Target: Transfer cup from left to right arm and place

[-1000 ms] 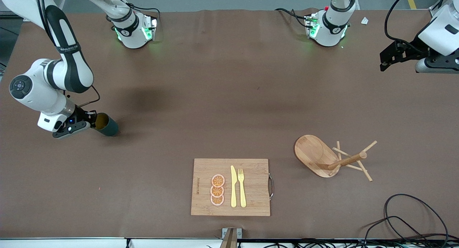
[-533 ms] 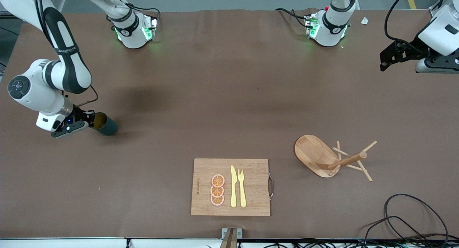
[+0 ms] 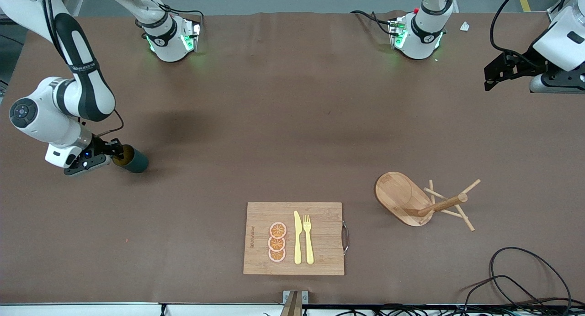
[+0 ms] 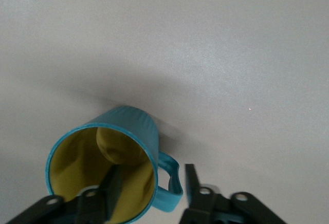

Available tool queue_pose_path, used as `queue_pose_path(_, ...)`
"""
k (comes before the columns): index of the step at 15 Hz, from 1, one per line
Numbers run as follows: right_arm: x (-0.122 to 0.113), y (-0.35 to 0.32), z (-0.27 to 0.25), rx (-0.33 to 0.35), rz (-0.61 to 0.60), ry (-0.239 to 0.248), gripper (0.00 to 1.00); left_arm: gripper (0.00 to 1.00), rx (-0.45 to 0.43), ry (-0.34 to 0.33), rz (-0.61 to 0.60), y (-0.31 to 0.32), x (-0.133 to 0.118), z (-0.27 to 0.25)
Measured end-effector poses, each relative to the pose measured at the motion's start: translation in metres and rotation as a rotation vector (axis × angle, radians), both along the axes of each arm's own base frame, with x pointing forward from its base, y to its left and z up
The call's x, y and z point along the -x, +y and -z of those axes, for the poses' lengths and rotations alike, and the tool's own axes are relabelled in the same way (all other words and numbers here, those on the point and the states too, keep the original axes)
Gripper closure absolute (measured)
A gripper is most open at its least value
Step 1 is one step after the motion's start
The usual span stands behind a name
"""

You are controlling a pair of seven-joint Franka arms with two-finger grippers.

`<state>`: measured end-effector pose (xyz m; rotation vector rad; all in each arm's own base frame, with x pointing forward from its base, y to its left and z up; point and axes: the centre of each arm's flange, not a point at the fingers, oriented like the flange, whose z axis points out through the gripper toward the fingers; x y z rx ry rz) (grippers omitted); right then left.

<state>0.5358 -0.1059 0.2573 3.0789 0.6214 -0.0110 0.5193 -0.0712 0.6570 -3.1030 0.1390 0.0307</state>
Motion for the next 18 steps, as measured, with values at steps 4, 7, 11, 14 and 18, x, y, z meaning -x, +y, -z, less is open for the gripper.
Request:
queue_pose_path(4,-0.008,0.007,-0.029,-0.014,0.072,0.041,0.0,0.0,0.0,0.0,-0.003,0.002,0.0,0.0)
queue_pose_path(7,-0.017,0.02,-0.08,-0.023,0.147,0.071,0.0,0.0,0.0,0.0,-0.008,0.004,0.0,0.0)
queue_pose_path(11,-0.02,0.045,-0.15,0.002,0.257,0.134,0.0,0.0,0.0,-0.001,-0.008,0.004,0.0,0.0)
queue_pose_path(14,-0.026,0.051,-0.205,0.028,0.296,0.157,0.0,0.0,0.0,-0.001,-0.008,0.004,0.0,-0.001)
queue_pose_path(18,-0.032,0.048,-0.263,0.033,0.332,0.148,0.0,0.0,0.0,-0.002,-0.007,0.004,0.0,-0.001)
